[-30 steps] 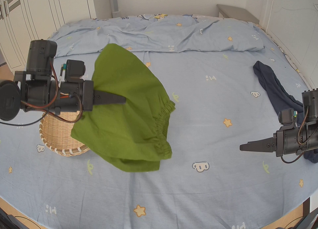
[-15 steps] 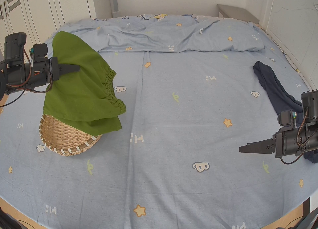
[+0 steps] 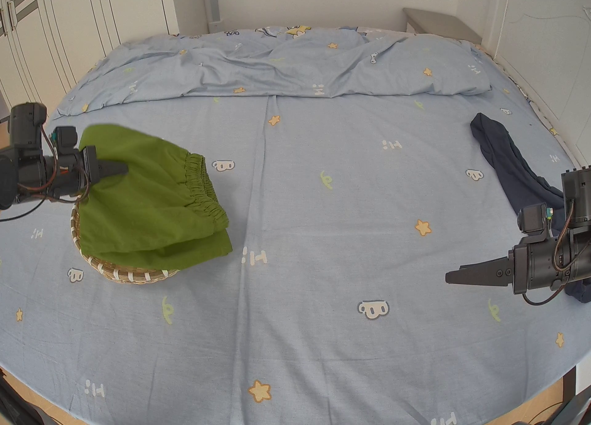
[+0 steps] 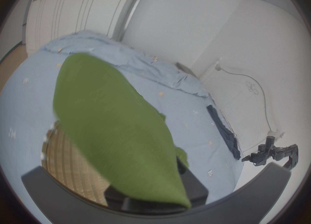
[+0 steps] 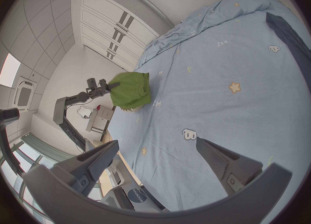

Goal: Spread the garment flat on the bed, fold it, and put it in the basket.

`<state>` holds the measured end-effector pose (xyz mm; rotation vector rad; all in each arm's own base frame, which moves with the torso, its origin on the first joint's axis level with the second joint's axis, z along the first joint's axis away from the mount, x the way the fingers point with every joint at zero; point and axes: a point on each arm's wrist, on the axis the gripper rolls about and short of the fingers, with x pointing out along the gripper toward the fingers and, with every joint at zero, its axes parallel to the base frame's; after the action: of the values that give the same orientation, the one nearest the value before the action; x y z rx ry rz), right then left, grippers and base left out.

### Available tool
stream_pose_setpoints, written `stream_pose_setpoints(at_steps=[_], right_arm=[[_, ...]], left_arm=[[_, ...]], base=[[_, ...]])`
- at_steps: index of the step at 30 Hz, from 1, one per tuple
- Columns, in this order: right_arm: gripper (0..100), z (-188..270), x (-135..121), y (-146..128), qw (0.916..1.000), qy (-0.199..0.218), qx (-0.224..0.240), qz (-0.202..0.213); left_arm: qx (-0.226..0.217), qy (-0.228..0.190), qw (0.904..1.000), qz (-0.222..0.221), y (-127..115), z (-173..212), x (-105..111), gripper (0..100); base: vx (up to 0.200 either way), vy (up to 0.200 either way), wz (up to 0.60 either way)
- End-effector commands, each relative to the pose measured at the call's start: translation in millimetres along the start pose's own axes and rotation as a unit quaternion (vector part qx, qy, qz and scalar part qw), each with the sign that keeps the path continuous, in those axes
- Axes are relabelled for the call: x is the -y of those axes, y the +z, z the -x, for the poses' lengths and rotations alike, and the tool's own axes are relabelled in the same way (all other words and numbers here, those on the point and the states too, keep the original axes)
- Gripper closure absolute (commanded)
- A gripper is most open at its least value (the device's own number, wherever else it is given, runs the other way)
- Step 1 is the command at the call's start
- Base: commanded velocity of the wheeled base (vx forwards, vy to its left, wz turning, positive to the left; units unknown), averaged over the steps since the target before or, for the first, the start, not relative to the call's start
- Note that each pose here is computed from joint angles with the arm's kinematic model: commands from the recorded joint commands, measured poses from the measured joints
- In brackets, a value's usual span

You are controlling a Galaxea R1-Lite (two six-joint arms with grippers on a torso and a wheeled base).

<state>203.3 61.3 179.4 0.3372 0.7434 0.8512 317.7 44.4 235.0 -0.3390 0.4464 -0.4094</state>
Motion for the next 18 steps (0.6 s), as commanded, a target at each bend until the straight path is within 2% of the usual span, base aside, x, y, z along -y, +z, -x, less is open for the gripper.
stream_pose_setpoints(at_steps=[1,5,10,17,18], right_arm=[[0,-1,-4,-1,1.0,0.007,-0.003,0.005],[0,-1,-4,-3,0.9999,0.007,-0.005,0.005],[0,-1,-8,-4,0.9999,0.012,-0.007,0.009],[0,-1,-8,-4,0.9999,0.012,-0.006,0.01],[0,-1,-8,-4,0.9999,0.012,-0.006,0.01]], left_arm=[[-0.068,0.044,0.994,0.074,-43,-20,-52,100],[-0.093,0.08,0.9876,0.098,-58,-35,-74,100],[-0.109,0.139,0.9795,0.097,-67,-51,-80,100],[-0.111,0.141,0.9794,0.093,-68,-54,-75,100],[-0.107,0.141,0.9798,0.093,-65,-53,-74,0]], base=[[0.0,0.0,0.0],[0.0,0.0,0.0],[0.0,0.0,0.0],[0.0,0.0,0.0],[0.0,0.0,0.0]])
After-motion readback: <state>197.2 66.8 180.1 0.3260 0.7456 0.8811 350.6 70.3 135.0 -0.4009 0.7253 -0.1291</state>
